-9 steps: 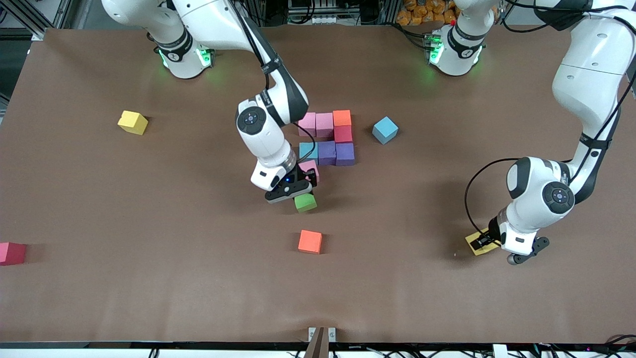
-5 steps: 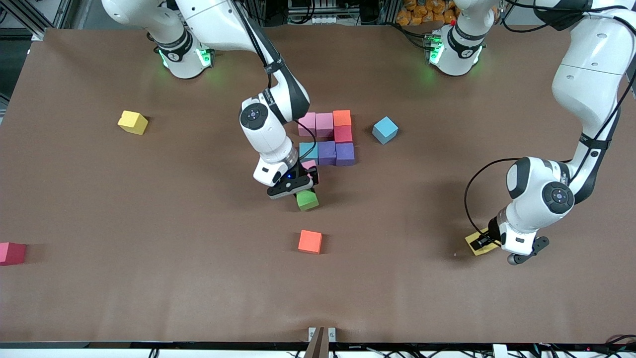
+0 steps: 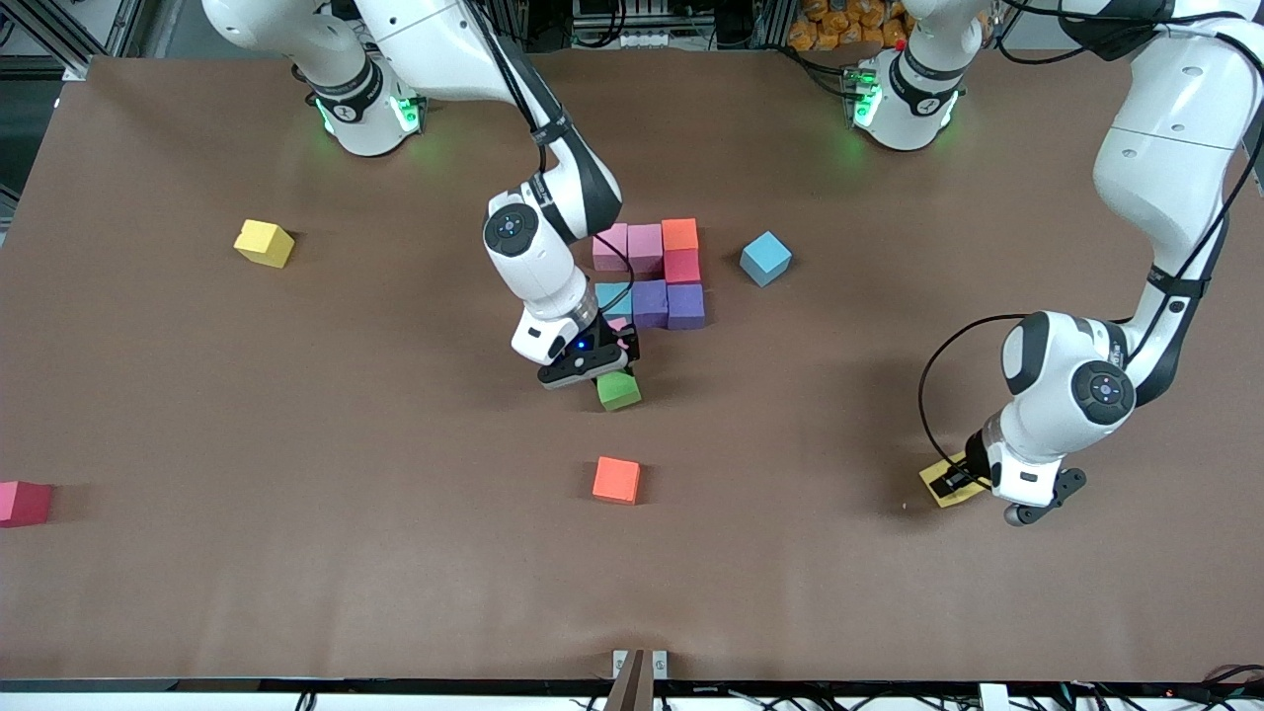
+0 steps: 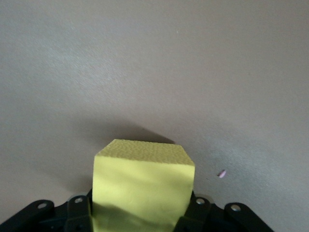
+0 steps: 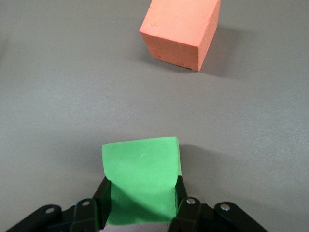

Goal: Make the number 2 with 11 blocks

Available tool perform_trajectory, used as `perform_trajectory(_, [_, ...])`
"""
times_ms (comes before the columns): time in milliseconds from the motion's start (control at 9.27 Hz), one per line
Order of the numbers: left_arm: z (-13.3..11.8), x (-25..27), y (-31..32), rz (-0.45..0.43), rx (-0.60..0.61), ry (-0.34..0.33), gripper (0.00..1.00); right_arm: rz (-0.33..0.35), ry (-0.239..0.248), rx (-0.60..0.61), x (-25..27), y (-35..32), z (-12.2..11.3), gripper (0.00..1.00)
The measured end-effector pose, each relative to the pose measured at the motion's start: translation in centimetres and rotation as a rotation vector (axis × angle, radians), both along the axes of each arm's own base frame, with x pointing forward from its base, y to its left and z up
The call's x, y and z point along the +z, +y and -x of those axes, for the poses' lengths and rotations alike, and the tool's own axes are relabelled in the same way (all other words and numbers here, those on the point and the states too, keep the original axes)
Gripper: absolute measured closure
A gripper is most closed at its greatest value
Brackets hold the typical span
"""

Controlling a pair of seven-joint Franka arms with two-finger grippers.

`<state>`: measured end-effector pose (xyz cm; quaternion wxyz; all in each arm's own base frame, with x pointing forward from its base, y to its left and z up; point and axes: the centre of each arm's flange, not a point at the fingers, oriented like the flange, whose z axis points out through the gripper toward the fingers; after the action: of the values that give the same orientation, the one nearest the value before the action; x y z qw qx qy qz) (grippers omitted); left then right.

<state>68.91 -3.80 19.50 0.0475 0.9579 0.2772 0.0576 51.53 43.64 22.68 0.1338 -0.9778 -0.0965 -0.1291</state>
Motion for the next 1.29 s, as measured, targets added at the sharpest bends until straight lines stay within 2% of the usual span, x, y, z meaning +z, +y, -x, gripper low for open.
perform_trajectory(431, [0.5, 0.2, -5.2, 0.031, 0.116, 0.013, 0.39, 0.003, 0.004, -0.007, -0.5, -0.1, 0.1, 0.46])
perform_trajectory(971, [2.8, 2.2, -14.3, 0.087, 0.347, 0.136, 0.39, -0.005, 0.025, -0.020, -1.0, 0.6, 0.8, 0.46])
perform_trajectory(1294, [4.0, 3.4, -17.8, 0.094, 0.429, 0.165, 0.39, -0.001, 0.033, -0.018, -1.5, 0.6, 1.2, 0.46])
